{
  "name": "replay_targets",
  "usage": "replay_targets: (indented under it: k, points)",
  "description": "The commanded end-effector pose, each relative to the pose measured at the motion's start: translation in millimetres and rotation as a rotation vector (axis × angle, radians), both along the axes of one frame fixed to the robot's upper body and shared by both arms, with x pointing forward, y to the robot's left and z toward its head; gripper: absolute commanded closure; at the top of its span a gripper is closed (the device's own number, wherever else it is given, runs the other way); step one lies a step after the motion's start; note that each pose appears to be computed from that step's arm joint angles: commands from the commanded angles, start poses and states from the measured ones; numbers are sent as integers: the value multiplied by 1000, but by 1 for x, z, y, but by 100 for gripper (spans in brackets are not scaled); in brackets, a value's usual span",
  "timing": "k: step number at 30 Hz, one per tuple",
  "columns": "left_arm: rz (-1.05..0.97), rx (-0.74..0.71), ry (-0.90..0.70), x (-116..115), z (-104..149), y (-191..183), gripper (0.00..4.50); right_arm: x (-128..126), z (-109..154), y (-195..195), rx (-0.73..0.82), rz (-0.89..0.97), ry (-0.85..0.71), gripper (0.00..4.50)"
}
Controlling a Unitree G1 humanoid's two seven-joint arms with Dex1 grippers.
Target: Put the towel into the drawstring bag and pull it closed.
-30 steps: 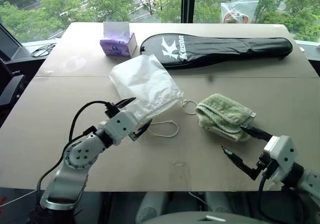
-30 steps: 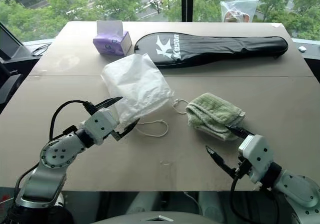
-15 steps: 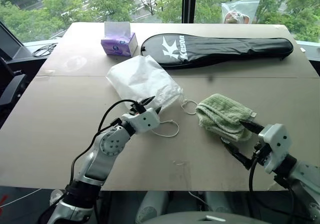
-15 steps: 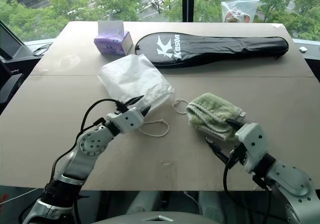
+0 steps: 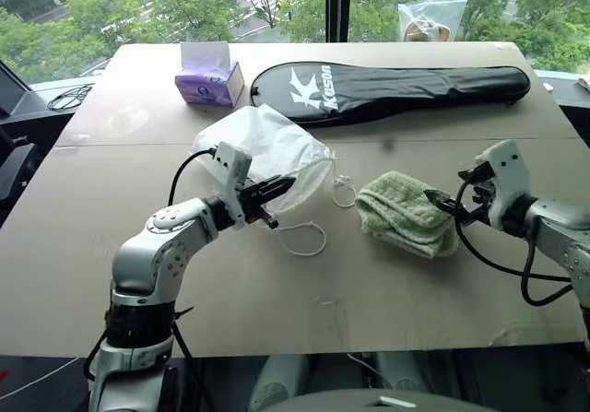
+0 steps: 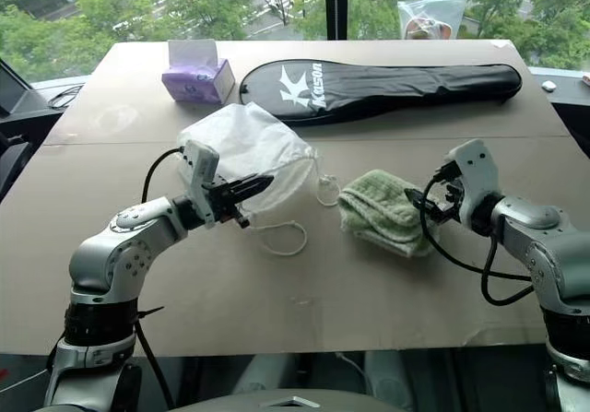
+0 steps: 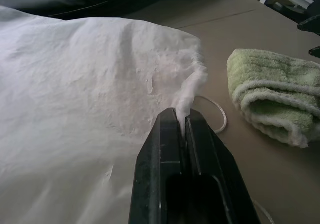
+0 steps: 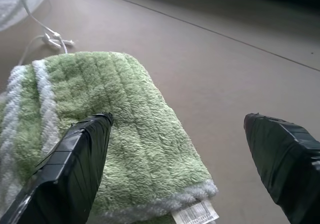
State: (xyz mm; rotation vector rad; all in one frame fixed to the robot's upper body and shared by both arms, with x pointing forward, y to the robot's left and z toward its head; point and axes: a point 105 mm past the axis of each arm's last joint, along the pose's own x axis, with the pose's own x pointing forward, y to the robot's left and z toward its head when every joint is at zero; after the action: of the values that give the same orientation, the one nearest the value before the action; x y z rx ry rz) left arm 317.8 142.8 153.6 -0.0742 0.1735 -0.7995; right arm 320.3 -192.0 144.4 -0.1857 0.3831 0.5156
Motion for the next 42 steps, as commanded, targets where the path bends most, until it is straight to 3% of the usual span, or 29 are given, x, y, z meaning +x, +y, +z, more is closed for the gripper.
replay_targets:
  k: [1, 5, 7, 12, 16, 19, 23, 25, 33, 36, 42]
  points:
    - [-9, -25, -50, -5, 23, 0, 446, -4, -34, 12, 16, 131, 219, 0]
    - [20, -29, -47, -7, 24, 6, 446, -17, -48, 30, 71, 294, 345, 0]
    - [31, -20, -48, -9, 24, 8, 450, -18, -55, 34, 41, 335, 346, 54]
    - [44, -37, -37, -10, 24, 8, 450, -27, -56, 50, 35, 439, 292, 259]
    - [31, -36, -22, -9, 22, 4, 450, -37, -39, 61, 147, 494, 205, 442]
    - [8, -19, 0, -7, 18, 0, 450, -44, -14, 70, 294, 522, 113, 448]
    - [-80, 37, 13, -9, 13, -12, 450, -58, 41, 90, 589, 582, -7, 448]
    - [-137, 25, 17, -13, 17, -19, 450, -57, 48, 101, 612, 568, -36, 448]
    - [-248, -72, -1, -17, 43, -39, 450, -17, -2, 145, 352, 437, -102, 448]
    - [-255, -96, 2, -17, 51, -41, 450, -2, -26, 149, 108, 416, -168, 448]
    - [-250, -74, 16, -22, 45, -38, 450, 9, -30, 155, -207, 502, -330, 448]
